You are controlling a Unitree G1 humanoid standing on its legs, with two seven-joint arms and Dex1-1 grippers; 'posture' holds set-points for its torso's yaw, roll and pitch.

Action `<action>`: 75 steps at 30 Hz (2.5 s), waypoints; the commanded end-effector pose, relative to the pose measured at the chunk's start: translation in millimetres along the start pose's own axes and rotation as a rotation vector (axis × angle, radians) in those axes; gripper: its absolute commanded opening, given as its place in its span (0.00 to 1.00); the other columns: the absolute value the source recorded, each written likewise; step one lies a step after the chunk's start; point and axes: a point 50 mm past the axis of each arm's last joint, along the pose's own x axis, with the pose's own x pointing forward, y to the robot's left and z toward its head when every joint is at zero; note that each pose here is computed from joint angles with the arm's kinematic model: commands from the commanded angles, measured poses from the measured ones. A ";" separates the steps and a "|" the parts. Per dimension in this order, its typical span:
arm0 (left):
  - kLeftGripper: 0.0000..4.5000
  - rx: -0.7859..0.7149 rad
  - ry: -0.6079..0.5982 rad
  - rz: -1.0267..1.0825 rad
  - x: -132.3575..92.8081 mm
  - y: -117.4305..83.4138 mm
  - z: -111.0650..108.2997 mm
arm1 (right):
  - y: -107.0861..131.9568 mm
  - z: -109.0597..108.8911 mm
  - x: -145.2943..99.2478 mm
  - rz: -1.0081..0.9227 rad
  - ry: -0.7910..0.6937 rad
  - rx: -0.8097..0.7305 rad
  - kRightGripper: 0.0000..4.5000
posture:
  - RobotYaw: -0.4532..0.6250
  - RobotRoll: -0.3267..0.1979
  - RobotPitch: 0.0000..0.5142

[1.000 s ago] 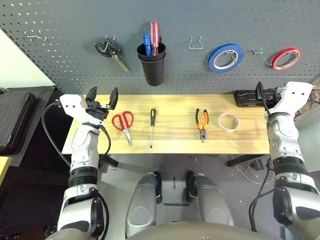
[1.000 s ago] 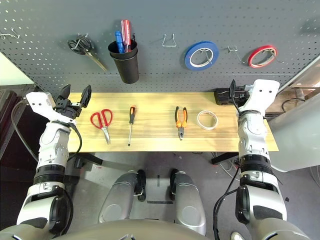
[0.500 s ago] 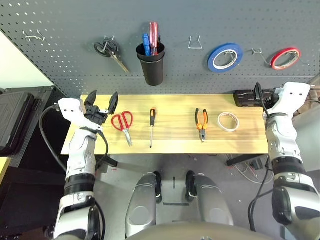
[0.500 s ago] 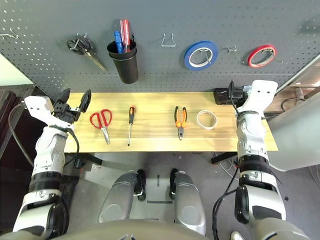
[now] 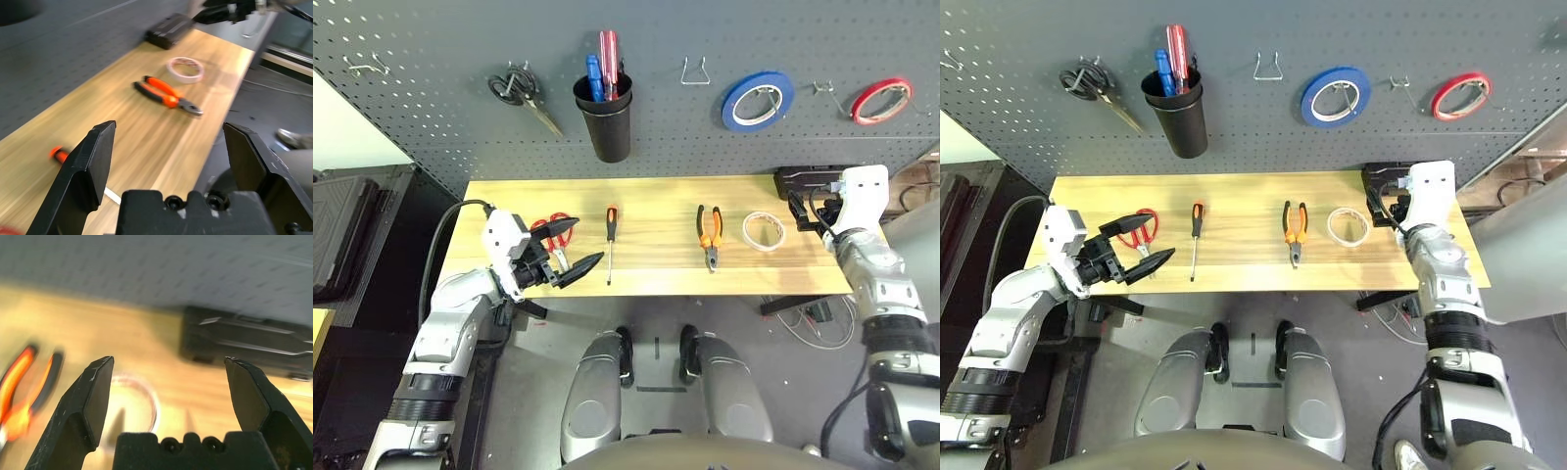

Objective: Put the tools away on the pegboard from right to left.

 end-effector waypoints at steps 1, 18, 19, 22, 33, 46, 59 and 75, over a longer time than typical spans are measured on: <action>0.99 0.000 0.015 -0.061 7.7 -3.4 1.6 | -2.2 0.4 1.0 0.157 0.125 -0.097 1.00 | 0.36 0.62 0.62; 0.99 0.007 0.025 -0.072 6.8 -22.4 5.0 | 20.0 -6.9 37.9 0.548 0.414 -0.391 1.00 | 0.45 0.62 0.73; 0.99 0.006 0.025 -0.069 6.5 -23.8 5.4 | 22.5 -8.4 39.6 0.556 0.425 -0.401 1.00 | 0.45 0.62 0.74; 0.99 0.008 0.030 -0.058 5.0 -26.4 6.3 | 29.0 -13.9 43.1 0.581 0.468 -0.429 1.00 | 0.47 0.62 0.75; 0.99 0.013 0.033 -0.018 0.7 -30.8 11.1 | 41.6 -34.0 48.7 0.547 0.549 -0.496 1.00 | 0.51 0.62 0.77; 1.00 0.034 0.019 -0.025 1.7 -32.5 14.7 | 23.1 -25.2 45.0 0.438 0.421 -0.490 0.05 | 0.50 0.62 0.73; 1.00 0.202 0.061 -0.143 12.7 -32.8 11.3 | 20.8 -11.9 -14.9 0.291 0.118 -0.430 0.01 | 0.44 0.62 0.58; 1.00 0.149 -0.287 -0.050 30.1 -16.5 61.9 | -2.6 2.8 -73.0 -0.060 -0.407 -0.599 0.01 | 0.38 0.62 0.44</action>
